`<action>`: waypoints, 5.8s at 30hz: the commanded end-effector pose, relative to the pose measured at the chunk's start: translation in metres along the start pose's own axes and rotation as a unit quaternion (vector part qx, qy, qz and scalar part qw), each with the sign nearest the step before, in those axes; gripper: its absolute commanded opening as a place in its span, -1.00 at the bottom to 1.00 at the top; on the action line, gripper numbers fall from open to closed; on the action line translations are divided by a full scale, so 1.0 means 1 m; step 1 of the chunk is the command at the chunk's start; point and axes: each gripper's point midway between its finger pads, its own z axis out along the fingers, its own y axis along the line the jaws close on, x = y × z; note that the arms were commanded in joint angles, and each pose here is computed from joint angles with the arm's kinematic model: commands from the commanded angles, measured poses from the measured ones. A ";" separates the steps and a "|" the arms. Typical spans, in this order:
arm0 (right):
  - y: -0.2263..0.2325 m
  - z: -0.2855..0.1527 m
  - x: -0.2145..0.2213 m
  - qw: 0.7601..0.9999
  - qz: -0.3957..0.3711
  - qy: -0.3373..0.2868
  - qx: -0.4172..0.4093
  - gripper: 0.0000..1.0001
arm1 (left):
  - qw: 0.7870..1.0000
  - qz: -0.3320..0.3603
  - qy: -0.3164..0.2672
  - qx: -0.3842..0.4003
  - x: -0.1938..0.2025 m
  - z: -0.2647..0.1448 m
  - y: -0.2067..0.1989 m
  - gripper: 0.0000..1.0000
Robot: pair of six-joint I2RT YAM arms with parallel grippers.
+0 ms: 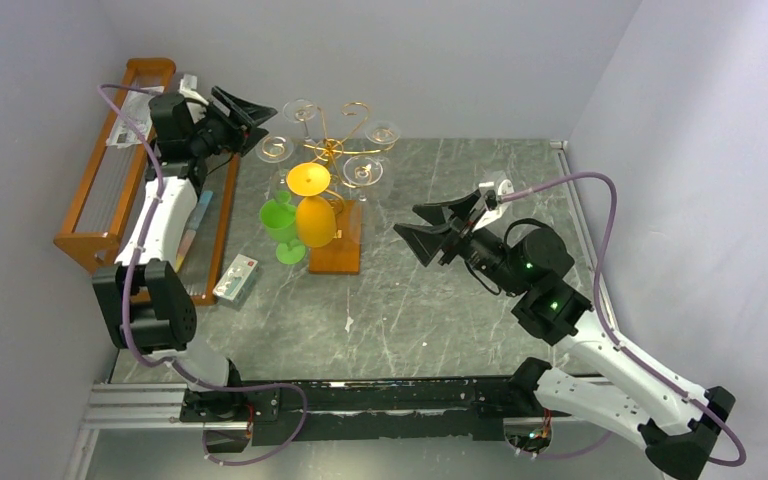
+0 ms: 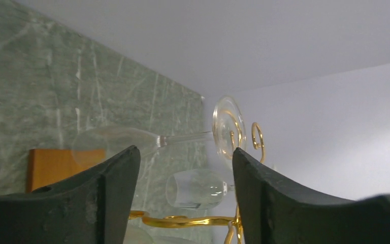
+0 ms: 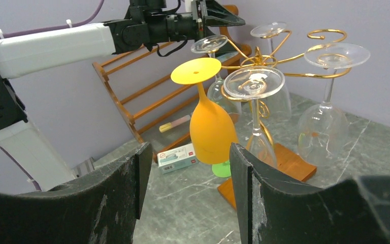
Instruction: Place the wine glass upside down on the wine glass rack
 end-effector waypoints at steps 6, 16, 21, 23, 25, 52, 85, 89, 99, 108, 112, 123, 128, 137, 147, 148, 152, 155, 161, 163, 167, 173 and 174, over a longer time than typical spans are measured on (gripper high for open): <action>0.004 -0.006 -0.010 1.000 0.002 -0.019 -0.003 0.22 | 0.977 0.094 -0.111 -0.157 -0.042 -0.065 0.048 0.74; -0.001 -0.004 -0.001 1.000 0.012 0.008 0.013 0.19 | 0.938 0.170 -0.083 -0.289 0.004 -0.134 0.111 0.65; -0.005 -0.006 0.003 1.000 0.012 0.005 0.019 0.19 | 0.941 0.192 -0.026 -0.277 0.049 -0.152 0.123 0.63; -0.005 -0.007 0.005 1.000 0.014 0.002 0.019 0.19 | 0.945 0.200 0.001 -0.259 0.067 -0.151 0.125 0.65; -0.005 -0.008 0.007 1.000 0.015 0.001 0.019 0.19 | 0.952 0.205 0.028 -0.226 0.083 -0.143 0.123 0.66; -0.016 -0.018 0.023 0.999 0.009 0.009 0.038 0.20 | 0.872 0.285 0.140 -0.372 0.112 -0.116 0.173 -0.43; -0.021 -0.006 0.020 0.991 0.104 0.019 0.080 0.20 | 0.896 0.306 0.192 -0.259 0.155 -0.168 0.103 -0.90; -0.023 -0.005 0.024 0.984 0.152 0.011 0.094 0.19 | 0.905 0.319 0.208 -0.189 0.175 -0.185 0.078 -0.90; -0.044 -0.020 -0.003 0.962 0.211 -0.069 0.160 0.19 | 0.865 0.402 0.294 0.055 0.253 -0.212 0.004 -0.90; -0.038 -0.028 -0.027 0.969 0.177 -0.086 0.148 0.29 | 0.848 0.399 0.209 0.280 0.244 -0.227 -0.127 -0.90; -0.033 -0.036 -0.046 0.969 0.173 -0.114 0.136 0.34 | 0.859 0.359 0.142 0.337 0.225 -0.229 -0.178 -0.90; -0.014 -0.057 -0.084 0.951 0.224 -0.200 0.077 0.53 | 0.881 0.247 -0.028 0.403 0.165 -0.210 -0.245 -0.90; 0.005 -0.049 -0.081 0.942 0.265 -0.205 0.013 0.52 | 0.872 0.223 -0.092 0.427 0.150 -0.203 -0.262 -0.90; 0.017 -0.028 -0.105 0.918 0.306 -0.247 -0.042 0.48 | 0.855 0.193 -0.164 0.452 0.181 -0.175 -0.274 -0.90; 0.015 -0.034 -0.143 0.866 0.353 -0.343 -0.083 0.42 | 0.844 0.188 -0.170 0.473 0.210 -0.169 -0.279 -0.90; 0.014 -0.036 -0.145 0.861 0.357 -0.351 -0.085 0.41 | 0.843 0.188 -0.169 0.476 0.211 -0.170 -0.279 -0.90; 0.012 -0.037 -0.154 0.852 0.364 -0.367 -0.084 0.37 | 0.841 0.185 -0.162 0.482 0.216 -0.171 -0.278 -0.90; 0.014 -0.031 -0.160 0.854 0.361 -0.364 -0.085 0.33 | 0.840 0.183 -0.154 0.486 0.223 -0.169 -0.276 -0.90; 0.011 -0.026 -0.158 0.839 0.389 -0.368 -0.092 0.26 | 0.836 0.187 -0.162 0.489 0.227 -0.168 -0.279 -0.90; 0.011 -0.027 -0.159 0.836 0.391 -0.373 -0.097 0.19 | 0.833 0.191 -0.164 0.492 0.230 -0.169 -0.280 -0.90; 0.011 -0.025 -0.160 0.835 0.392 -0.374 -0.097 -0.07 | 0.831 0.199 -0.161 0.493 0.237 -0.168 -0.277 -0.90; 0.011 -0.021 -0.157 0.836 0.398 -0.366 -0.097 -0.47 | 0.833 0.204 -0.153 0.492 0.243 -0.169 -0.272 -0.90; 0.010 -0.019 -0.156 0.836 0.399 -0.364 -0.093 -0.56 | 0.833 0.206 -0.147 0.492 0.245 -0.169 -0.272 -0.90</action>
